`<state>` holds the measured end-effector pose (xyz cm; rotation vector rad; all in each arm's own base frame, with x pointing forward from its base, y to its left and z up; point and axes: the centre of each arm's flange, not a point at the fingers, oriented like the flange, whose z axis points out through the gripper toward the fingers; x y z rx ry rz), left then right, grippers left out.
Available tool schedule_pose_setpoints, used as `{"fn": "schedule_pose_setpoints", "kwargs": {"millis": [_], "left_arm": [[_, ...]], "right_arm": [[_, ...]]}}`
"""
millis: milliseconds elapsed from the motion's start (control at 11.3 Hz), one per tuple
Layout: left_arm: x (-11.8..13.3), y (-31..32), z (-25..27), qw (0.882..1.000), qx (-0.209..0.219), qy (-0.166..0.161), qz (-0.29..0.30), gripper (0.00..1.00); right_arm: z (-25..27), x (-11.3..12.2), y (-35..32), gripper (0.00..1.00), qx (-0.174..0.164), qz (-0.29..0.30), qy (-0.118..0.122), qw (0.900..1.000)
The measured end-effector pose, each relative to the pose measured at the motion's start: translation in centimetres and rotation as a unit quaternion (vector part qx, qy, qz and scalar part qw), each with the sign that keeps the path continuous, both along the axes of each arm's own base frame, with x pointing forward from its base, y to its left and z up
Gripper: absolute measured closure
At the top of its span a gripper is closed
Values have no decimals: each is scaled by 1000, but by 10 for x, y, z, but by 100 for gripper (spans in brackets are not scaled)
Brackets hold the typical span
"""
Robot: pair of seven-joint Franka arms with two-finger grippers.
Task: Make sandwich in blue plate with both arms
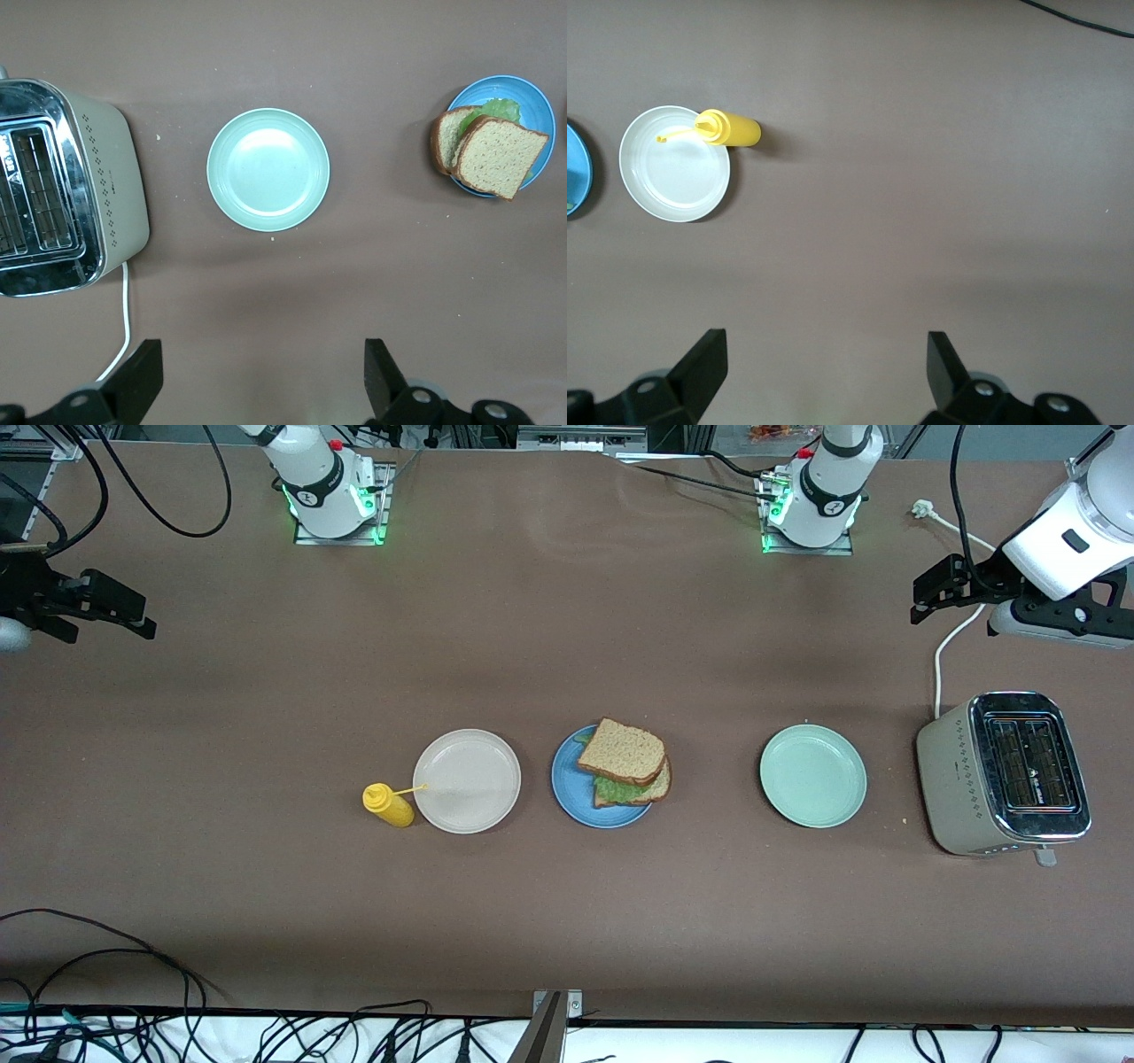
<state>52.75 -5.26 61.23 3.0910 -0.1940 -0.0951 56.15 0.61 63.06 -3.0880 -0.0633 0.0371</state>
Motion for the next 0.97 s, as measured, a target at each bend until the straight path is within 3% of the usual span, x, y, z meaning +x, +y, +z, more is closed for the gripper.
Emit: {"fn": "schedule_pose_setpoints", "kwargs": {"millis": [975], "left_arm": [[0,0,0,1000,0,0,0,0]], "right_arm": [[1,1,-4,0,-4,-4,-5,1000]]}}
